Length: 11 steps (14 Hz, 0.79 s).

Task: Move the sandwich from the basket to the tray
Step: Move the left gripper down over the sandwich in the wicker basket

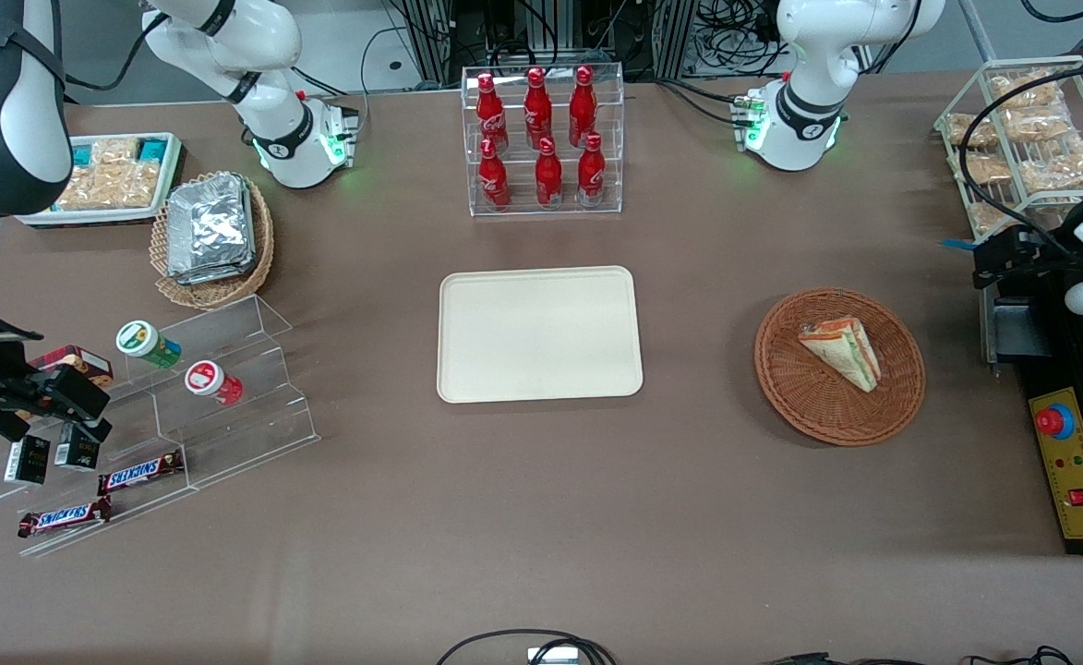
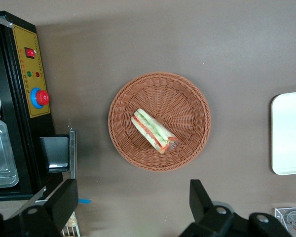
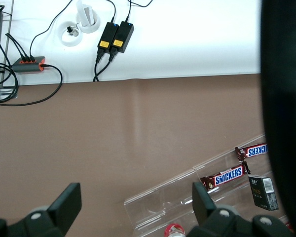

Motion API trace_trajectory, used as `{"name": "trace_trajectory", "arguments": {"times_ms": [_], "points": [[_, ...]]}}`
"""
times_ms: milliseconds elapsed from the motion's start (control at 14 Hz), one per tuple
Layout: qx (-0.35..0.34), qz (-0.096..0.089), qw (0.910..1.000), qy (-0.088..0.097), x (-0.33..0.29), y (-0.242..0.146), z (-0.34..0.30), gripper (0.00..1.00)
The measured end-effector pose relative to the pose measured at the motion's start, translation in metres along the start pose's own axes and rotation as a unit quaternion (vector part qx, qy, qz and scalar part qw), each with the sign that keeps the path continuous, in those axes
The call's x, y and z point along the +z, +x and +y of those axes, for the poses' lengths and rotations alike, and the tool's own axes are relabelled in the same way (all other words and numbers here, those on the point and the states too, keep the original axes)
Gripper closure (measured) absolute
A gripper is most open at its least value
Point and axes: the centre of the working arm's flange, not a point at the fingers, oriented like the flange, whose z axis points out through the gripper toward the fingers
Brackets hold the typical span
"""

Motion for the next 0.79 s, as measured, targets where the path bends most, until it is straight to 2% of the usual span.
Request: {"name": "trace_trajectory", "arguments": {"times_ms": [357, 643, 786], "points": [[0.004, -0.003, 1.0, 0.0, 0.002, 0.0, 0.002, 0.0], [-0.002, -0.031, 0.9995, -0.002, 0.039, 0.005, 0.013, 0.0], [-0.031, -0.033, 0.999, -0.001, 0.064, 0.009, 0.018, 0.0]]}}
